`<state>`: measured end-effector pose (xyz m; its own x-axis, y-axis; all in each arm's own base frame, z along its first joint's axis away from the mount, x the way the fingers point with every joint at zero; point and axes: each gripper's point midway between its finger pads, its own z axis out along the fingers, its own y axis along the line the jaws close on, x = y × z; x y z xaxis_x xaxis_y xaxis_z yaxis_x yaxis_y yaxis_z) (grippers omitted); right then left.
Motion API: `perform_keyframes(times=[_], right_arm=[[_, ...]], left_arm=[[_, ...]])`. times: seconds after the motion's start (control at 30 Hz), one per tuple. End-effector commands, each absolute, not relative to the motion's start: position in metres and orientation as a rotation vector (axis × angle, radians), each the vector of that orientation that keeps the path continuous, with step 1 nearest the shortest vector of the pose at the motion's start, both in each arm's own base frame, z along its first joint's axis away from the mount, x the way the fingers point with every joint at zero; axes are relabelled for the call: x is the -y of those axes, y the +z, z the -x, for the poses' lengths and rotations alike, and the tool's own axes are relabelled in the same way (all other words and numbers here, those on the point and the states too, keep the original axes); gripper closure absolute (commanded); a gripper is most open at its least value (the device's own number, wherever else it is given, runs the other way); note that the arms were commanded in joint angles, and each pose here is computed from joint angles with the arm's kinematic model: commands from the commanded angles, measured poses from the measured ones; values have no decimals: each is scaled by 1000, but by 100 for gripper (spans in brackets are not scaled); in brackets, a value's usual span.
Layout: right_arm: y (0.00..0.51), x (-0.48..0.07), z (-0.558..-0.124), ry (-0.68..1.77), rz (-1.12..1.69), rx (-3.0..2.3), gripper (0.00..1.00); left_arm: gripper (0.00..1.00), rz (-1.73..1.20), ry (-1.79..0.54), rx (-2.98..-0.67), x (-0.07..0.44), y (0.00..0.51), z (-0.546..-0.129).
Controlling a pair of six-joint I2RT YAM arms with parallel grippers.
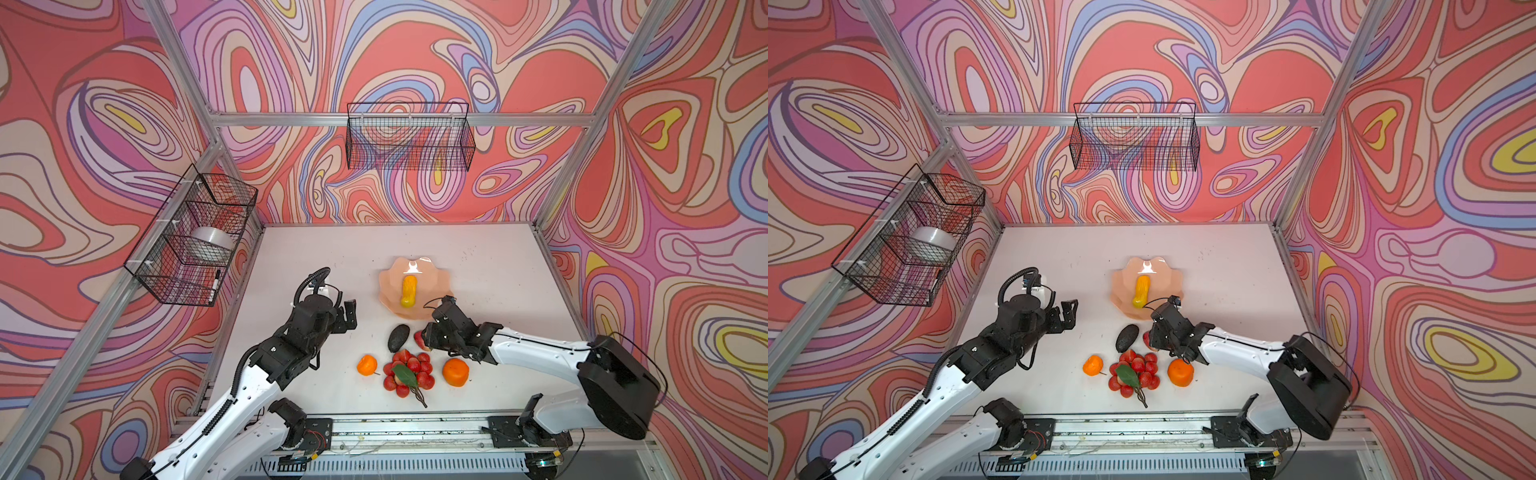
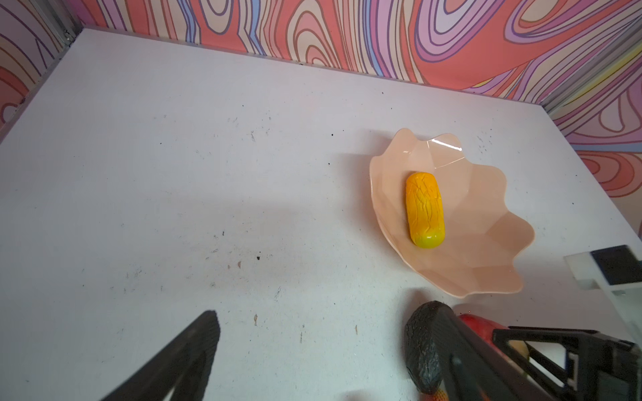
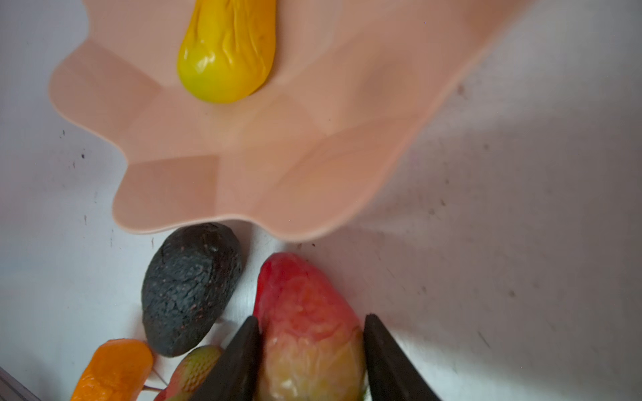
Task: Place and organize the fake fruits in the fruit bowl
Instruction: 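Grasp the red-yellow strawberry with the right gripper while the left gripper withdraws, then place the strawberry in the bowl with the right gripper while the left grasps an orange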
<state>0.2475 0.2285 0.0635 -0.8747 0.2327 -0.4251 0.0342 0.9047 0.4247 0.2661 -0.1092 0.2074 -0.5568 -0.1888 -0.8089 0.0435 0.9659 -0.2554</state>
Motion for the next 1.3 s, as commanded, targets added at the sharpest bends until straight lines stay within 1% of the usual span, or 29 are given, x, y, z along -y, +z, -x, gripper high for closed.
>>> perform_keyframes(times=[0.0,0.03,0.1,0.2,0.27,0.47,0.57,0.63,0.83,1.0,1.13,1.27], right_arm=[[70,-193,-236,442,-269,-2559,55],[74,-187,-233,433,-277,-2546,58],[83,-180,-231,433,-281,-2518,60],[98,-174,-231,399,-264,-2501,68],[113,-174,-233,404,-244,-2486,70],[165,-179,-241,422,-166,-2417,71],[186,-192,-256,429,-128,-2378,70],[191,-200,-270,392,-121,-2364,70],[175,-230,-319,261,-55,-2369,70],[147,-230,-357,199,-58,-2406,70],[139,-229,-376,243,-59,-2415,70],[126,-227,-388,227,-60,-2436,70]], left_arm=[[3,152,-316,-2211,103,184,-254],[3,161,-316,-2214,102,180,-252],[3,167,-322,-2212,102,178,-252],[3,156,-329,-2227,104,180,-251],[3,149,-325,-2253,104,178,-249],[5,159,-392,-2350,108,160,-229],[5,147,-461,-2398,115,152,-218],[5,138,-504,-2429,120,147,-211],[7,82,-635,-2536,140,132,-194],[10,48,-652,-2674,148,113,-181],[10,29,-678,-2714,154,104,-180],[10,27,-712,-2772,162,89,-175]])
